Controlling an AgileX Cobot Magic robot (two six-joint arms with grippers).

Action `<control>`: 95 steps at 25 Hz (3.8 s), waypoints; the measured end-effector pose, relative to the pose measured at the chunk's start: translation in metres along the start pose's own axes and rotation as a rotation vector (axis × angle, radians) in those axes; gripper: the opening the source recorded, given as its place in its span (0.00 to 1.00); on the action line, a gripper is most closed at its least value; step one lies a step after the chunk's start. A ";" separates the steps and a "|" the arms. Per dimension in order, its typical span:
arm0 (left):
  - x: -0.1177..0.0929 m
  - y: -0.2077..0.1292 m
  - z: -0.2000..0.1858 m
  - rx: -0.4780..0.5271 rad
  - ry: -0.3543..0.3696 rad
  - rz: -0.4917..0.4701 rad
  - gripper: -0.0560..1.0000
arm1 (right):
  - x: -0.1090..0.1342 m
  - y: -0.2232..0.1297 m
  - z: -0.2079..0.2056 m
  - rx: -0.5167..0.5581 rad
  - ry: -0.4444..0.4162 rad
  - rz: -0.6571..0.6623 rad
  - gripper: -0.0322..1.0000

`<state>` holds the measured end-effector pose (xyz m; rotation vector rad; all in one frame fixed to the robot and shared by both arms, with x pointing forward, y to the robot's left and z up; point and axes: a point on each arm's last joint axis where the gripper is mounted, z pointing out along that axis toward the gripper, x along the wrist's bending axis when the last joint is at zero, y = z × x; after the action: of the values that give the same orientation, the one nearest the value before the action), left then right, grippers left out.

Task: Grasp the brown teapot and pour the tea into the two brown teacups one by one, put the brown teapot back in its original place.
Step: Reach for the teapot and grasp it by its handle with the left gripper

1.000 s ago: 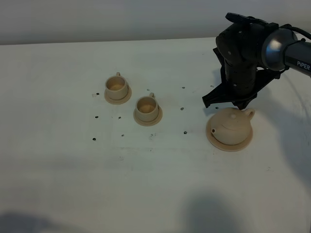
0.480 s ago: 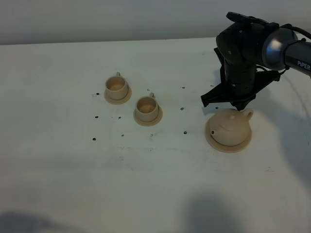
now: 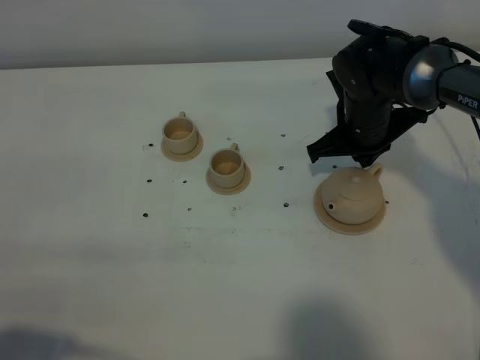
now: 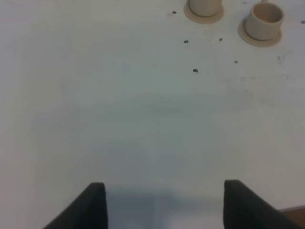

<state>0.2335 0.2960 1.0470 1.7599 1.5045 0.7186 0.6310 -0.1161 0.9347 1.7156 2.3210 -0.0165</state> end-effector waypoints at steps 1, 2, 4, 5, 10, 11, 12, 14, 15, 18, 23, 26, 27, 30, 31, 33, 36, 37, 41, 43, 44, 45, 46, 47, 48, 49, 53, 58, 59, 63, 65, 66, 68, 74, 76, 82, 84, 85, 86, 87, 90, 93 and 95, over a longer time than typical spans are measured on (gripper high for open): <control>0.000 0.000 0.000 0.000 0.000 0.000 0.53 | 0.000 0.000 0.000 -0.002 -0.005 0.000 0.02; 0.000 0.000 0.000 0.000 0.000 0.000 0.53 | -0.001 0.000 0.000 -0.003 -0.010 -0.002 0.02; 0.000 0.000 0.000 0.000 0.000 0.000 0.53 | -0.001 0.000 0.000 -0.005 -0.015 -0.003 0.02; 0.000 0.000 0.000 0.000 0.000 0.000 0.53 | -0.002 0.001 0.000 -0.006 -0.018 -0.005 0.02; 0.000 0.000 0.000 0.000 0.000 0.000 0.53 | -0.003 0.001 0.000 -0.008 -0.035 -0.003 0.02; 0.000 0.000 0.000 0.000 0.000 0.000 0.53 | -0.004 0.000 0.000 -0.004 -0.040 -0.004 0.02; 0.000 0.000 0.000 0.000 0.000 0.000 0.53 | -0.004 0.000 0.000 0.003 -0.042 -0.004 0.02; 0.000 0.000 0.000 0.000 0.000 0.000 0.53 | -0.006 -0.001 0.000 0.016 -0.049 -0.003 0.02; 0.000 0.000 0.000 0.000 0.000 0.000 0.53 | -0.007 -0.002 0.000 0.026 -0.054 -0.001 0.02; 0.000 0.000 0.000 0.000 0.000 0.000 0.53 | -0.012 -0.004 0.001 0.056 -0.067 0.006 0.02; 0.000 0.000 0.000 0.000 0.000 0.000 0.52 | -0.016 -0.007 0.001 0.087 -0.094 0.002 0.02; 0.000 0.000 0.000 0.000 0.000 0.000 0.52 | -0.016 -0.008 0.001 0.106 -0.102 0.002 0.02; 0.000 0.000 0.000 0.000 0.000 0.000 0.52 | -0.017 -0.009 0.001 0.114 -0.105 0.002 0.02; 0.000 0.000 0.000 0.000 0.000 0.000 0.52 | -0.017 -0.011 0.000 0.136 -0.113 0.003 0.02; 0.000 0.000 0.000 0.000 0.000 0.000 0.52 | -0.017 -0.012 0.000 0.141 -0.115 0.003 0.02; 0.000 0.000 0.000 0.000 0.000 0.000 0.52 | -0.017 -0.012 0.000 0.145 -0.116 0.003 0.02; 0.000 0.000 0.000 0.000 0.000 0.000 0.53 | -0.017 -0.012 0.000 0.143 -0.115 0.003 0.02; 0.000 0.000 0.000 0.000 0.000 0.000 0.53 | -0.017 -0.011 0.000 0.135 -0.113 0.001 0.02; 0.000 0.000 0.000 0.000 0.000 0.000 0.53 | -0.017 -0.005 -0.003 0.064 -0.099 -0.034 0.02; 0.000 0.000 0.000 0.000 0.000 0.000 0.53 | -0.018 -0.002 -0.008 0.023 -0.089 -0.076 0.02; 0.000 0.000 0.000 0.000 0.000 0.000 0.53 | -0.018 -0.001 -0.011 0.003 -0.084 -0.103 0.02; 0.000 0.000 0.000 0.000 0.000 0.000 0.53 | -0.018 0.001 -0.015 -0.019 -0.079 -0.129 0.02; 0.000 0.000 0.000 0.000 0.000 0.000 0.53 | -0.019 0.002 -0.018 -0.037 -0.076 -0.167 0.02; 0.000 0.000 0.000 0.000 0.000 0.000 0.53 | -0.020 0.002 -0.024 -0.055 -0.075 -0.208 0.02; 0.000 0.000 0.000 0.000 0.000 0.000 0.53 | -0.021 0.002 -0.030 -0.069 -0.075 -0.255 0.02; 0.000 0.000 0.000 0.000 0.000 0.000 0.53 | -0.023 0.002 -0.037 -0.082 -0.073 -0.296 0.02; 0.000 0.000 0.000 0.000 0.000 0.000 0.53 | -0.026 -0.003 -0.063 -0.108 -0.043 -0.554 0.03; 0.000 0.000 0.000 0.000 0.000 0.000 0.53 | -0.023 -0.016 -0.102 -0.177 0.079 -0.889 0.03; 0.000 0.000 0.000 0.000 0.000 0.000 0.53 | -0.022 -0.019 -0.108 -0.194 0.106 -0.941 0.03; 0.000 0.000 0.000 0.000 0.000 0.000 0.53 | -0.021 -0.029 -0.113 -0.163 0.157 -1.056 0.06; 0.000 0.000 0.000 0.000 0.000 0.000 0.53 | -0.022 -0.033 -0.104 -0.107 0.149 -1.072 0.11; 0.000 0.000 0.000 0.000 0.000 0.000 0.53 | -0.023 -0.034 -0.100 -0.086 0.135 -1.079 0.13; 0.000 0.000 0.000 0.000 0.000 0.000 0.53 | -0.024 -0.034 -0.095 -0.060 0.113 -1.089 0.21; 0.000 0.000 0.000 0.000 0.000 0.000 0.53 | -0.027 -0.033 -0.093 -0.055 0.090 -1.130 0.30; 0.000 0.000 0.000 0.000 0.000 0.000 0.53 | -0.028 -0.033 -0.090 -0.051 0.097 -1.145 0.29; 0.000 0.000 0.000 0.000 0.000 0.000 0.53 | -0.024 -0.037 -0.061 -0.001 0.111 -1.169 0.27; 0.000 0.000 0.000 0.000 0.000 0.000 0.53 | -0.023 -0.036 -0.054 0.009 0.099 -1.182 0.27; 0.000 0.000 0.000 0.000 0.000 0.000 0.53 | -0.023 -0.036 -0.052 0.013 0.094 -1.187 0.27; 0.000 0.000 0.000 0.000 0.000 0.000 0.53 | -0.023 -0.035 -0.049 0.020 0.089 -1.193 0.27; 0.000 0.000 0.000 0.000 0.000 0.000 0.53 | -0.023 -0.035 -0.046 0.028 0.085 -1.201 0.27; 0.000 0.000 0.000 0.000 0.000 -0.001 0.52 | -0.022 -0.034 -0.039 0.049 0.083 -1.216 0.27; 0.000 0.000 0.000 0.000 0.000 -0.001 0.52 | -0.023 -0.033 -0.035 0.062 0.070 -1.244 0.27; 0.000 0.000 0.000 0.000 0.000 0.000 0.52 | -0.024 -0.033 -0.035 0.063 0.059 -1.255 0.27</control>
<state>0.2335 0.2960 1.0470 1.7599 1.5045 0.7186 0.5996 -0.1430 0.9688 0.0377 3.0099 -0.2623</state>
